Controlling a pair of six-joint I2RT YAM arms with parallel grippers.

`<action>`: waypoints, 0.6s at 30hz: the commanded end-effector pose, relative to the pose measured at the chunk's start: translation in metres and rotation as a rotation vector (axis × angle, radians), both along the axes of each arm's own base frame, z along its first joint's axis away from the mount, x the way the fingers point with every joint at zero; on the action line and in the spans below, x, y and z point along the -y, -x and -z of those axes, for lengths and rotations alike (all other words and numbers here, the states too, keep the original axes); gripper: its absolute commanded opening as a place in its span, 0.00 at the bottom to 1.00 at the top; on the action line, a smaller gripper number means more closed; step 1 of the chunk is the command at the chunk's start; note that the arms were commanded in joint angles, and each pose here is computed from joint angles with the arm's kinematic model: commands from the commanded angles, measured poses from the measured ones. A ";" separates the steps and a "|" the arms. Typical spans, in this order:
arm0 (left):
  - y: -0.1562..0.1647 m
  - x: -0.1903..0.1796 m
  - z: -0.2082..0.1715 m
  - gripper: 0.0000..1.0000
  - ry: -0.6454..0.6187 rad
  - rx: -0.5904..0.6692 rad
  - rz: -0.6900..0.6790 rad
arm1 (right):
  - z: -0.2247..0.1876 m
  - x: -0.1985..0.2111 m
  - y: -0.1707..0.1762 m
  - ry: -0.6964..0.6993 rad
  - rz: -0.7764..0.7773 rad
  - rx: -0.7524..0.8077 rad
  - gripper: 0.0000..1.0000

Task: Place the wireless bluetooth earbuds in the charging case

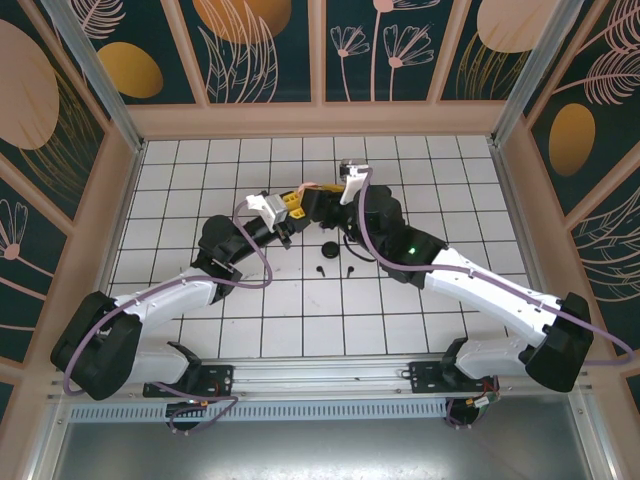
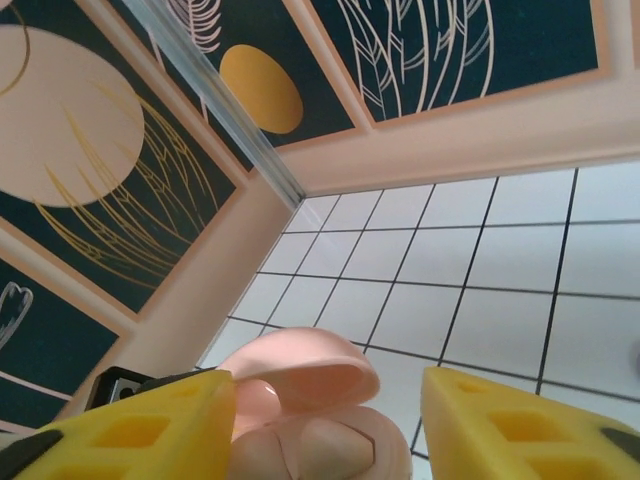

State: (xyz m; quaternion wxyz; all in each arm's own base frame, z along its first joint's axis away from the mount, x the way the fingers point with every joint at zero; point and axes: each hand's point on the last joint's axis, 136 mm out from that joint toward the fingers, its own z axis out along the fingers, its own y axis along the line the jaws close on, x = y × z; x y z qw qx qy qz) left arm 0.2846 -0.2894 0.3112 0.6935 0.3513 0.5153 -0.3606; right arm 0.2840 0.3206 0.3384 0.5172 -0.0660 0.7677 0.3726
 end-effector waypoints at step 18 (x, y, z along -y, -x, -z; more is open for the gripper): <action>0.018 0.007 0.021 0.00 -0.055 -0.057 0.086 | -0.029 0.032 -0.033 0.068 -0.065 -0.235 0.23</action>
